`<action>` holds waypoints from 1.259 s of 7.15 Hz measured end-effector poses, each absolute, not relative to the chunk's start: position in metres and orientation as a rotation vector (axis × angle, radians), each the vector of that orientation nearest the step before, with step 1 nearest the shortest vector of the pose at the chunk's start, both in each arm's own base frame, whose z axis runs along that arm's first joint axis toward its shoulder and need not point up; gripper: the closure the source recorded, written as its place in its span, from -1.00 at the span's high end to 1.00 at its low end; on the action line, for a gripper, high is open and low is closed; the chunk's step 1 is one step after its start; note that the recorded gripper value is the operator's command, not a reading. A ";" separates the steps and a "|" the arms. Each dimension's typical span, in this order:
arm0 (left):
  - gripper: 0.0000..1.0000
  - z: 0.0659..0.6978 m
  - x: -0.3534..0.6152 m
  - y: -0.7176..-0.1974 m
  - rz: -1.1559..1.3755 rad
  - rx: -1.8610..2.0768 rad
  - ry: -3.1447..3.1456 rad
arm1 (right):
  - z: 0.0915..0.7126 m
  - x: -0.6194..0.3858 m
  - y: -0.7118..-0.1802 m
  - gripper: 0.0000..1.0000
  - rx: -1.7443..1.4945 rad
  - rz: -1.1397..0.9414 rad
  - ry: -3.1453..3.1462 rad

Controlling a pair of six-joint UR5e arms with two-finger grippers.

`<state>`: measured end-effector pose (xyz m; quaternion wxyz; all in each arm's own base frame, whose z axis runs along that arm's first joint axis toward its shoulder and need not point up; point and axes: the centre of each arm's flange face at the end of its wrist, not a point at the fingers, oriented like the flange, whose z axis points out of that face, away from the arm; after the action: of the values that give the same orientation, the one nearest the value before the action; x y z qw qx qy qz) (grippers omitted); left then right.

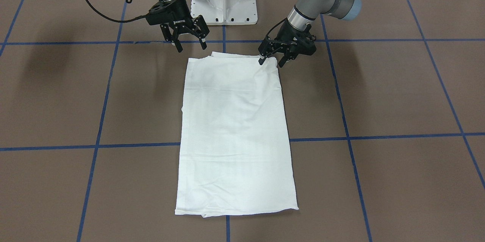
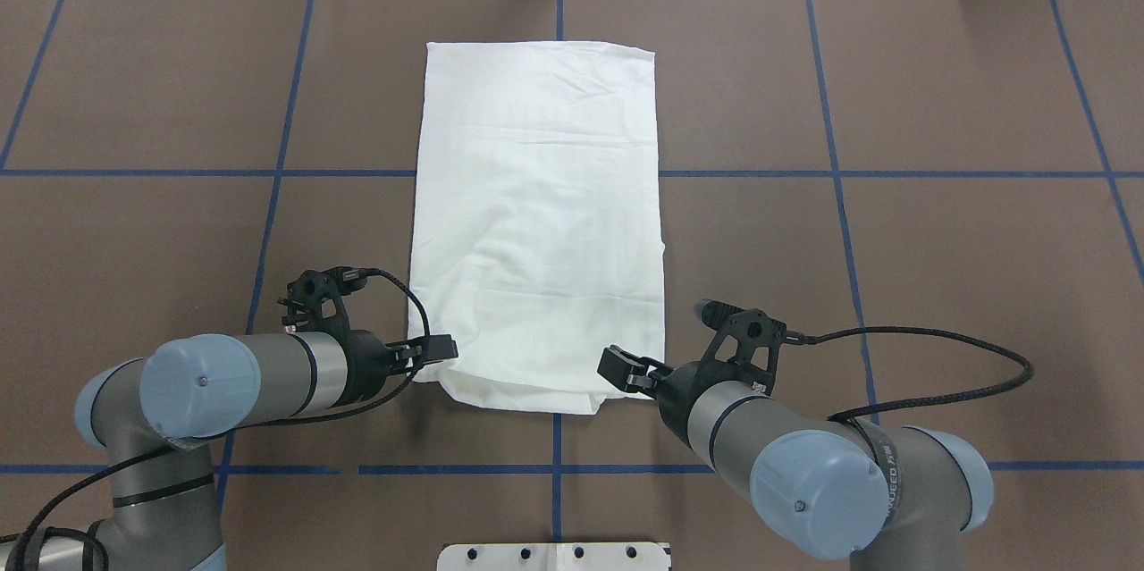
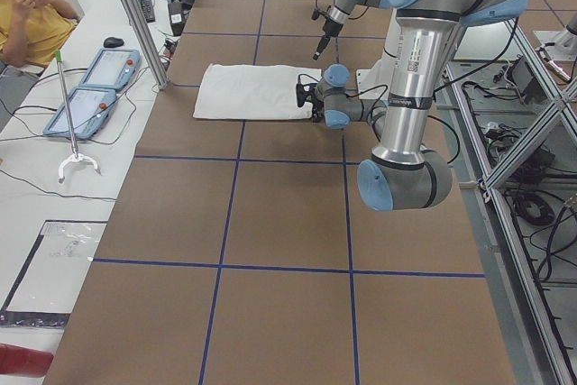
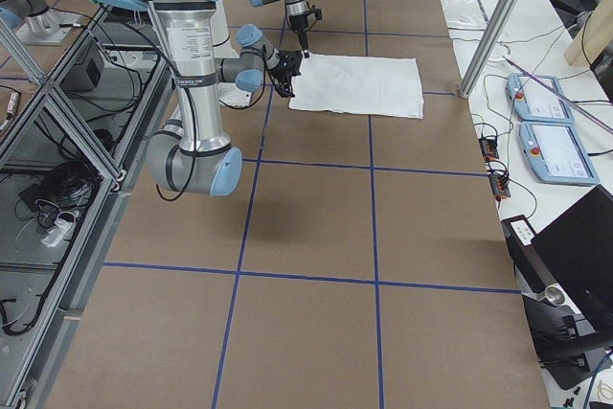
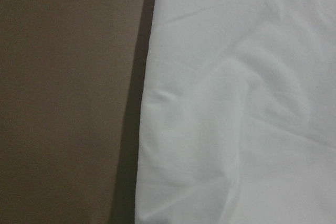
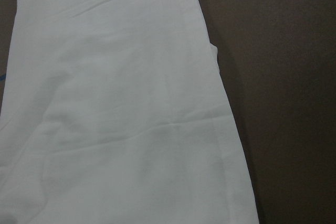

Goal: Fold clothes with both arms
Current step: 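Move both grippers to the folded shirt's corners nearest the robot, then lower both grippers onto the near corners of the folded shirt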

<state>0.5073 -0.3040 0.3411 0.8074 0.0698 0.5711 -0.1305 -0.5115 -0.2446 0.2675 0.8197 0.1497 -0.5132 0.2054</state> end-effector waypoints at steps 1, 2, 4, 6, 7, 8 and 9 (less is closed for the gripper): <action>-1.00 0.340 0.508 -0.304 -0.285 0.144 1.224 | 0.268 -0.512 -0.244 0.97 0.318 0.436 -1.092; -1.00 0.338 0.508 -0.304 -0.287 0.143 1.229 | 0.268 -0.512 -0.244 0.97 0.318 0.436 -1.092; -1.00 0.331 0.505 -0.303 -0.288 0.144 1.242 | 0.268 -0.514 -0.242 0.85 0.314 0.438 -1.093; -1.00 0.329 0.504 -0.303 -0.289 0.146 1.246 | 0.263 -0.527 -0.238 0.75 0.265 0.501 -1.083; -1.00 0.328 0.504 -0.303 -0.290 0.148 1.248 | 0.259 -0.539 -0.235 0.65 0.226 0.554 -1.052; -1.00 0.328 0.503 -0.304 -0.293 0.152 1.248 | 0.259 -0.552 -0.231 0.62 0.190 0.605 -1.012; -1.00 0.327 0.503 -0.304 -0.295 0.155 1.249 | 0.265 -0.563 -0.228 0.62 0.163 0.640 -0.979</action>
<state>0.5029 -0.3038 0.3273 0.7982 0.0724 0.5820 -0.1374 -0.5633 -0.2279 0.2647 0.8308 0.0770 -0.4614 0.3016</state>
